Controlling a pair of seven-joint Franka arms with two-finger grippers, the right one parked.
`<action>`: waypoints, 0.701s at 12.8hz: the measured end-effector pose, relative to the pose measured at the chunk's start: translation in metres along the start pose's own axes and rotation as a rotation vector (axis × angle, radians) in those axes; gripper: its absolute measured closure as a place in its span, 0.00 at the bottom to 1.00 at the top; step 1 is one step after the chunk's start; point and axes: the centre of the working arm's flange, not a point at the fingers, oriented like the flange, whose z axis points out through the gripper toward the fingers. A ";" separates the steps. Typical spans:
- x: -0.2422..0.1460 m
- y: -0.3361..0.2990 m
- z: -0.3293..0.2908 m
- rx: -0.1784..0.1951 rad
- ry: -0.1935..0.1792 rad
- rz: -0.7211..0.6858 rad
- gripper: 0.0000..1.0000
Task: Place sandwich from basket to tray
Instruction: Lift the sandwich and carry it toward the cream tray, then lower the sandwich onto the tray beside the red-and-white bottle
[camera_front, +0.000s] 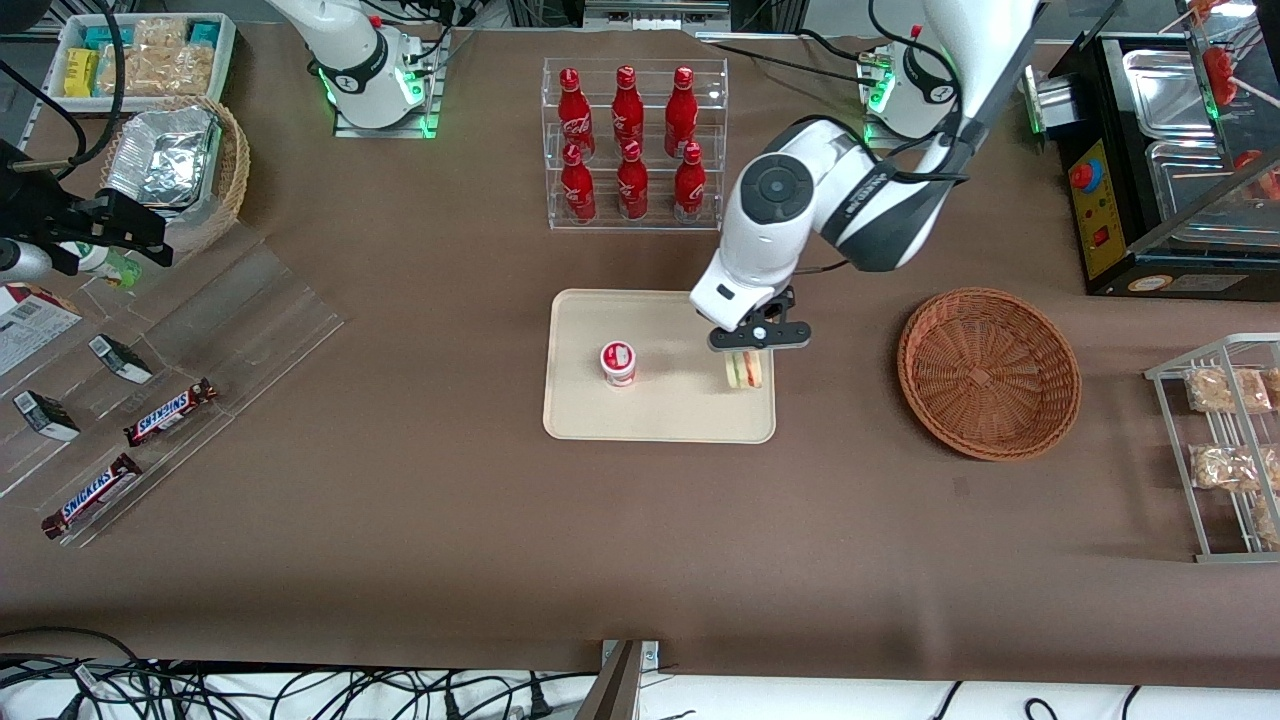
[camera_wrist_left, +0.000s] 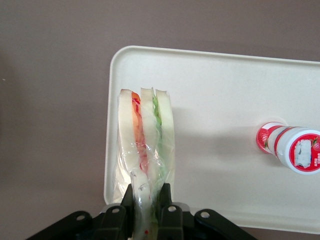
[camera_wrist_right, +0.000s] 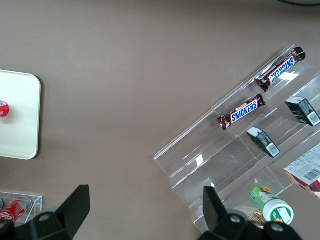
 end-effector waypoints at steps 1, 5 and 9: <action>-0.004 0.008 0.011 -0.004 0.000 0.000 0.77; -0.007 0.017 0.040 -0.009 -0.004 0.014 0.77; -0.006 0.021 0.056 -0.016 -0.007 0.021 0.77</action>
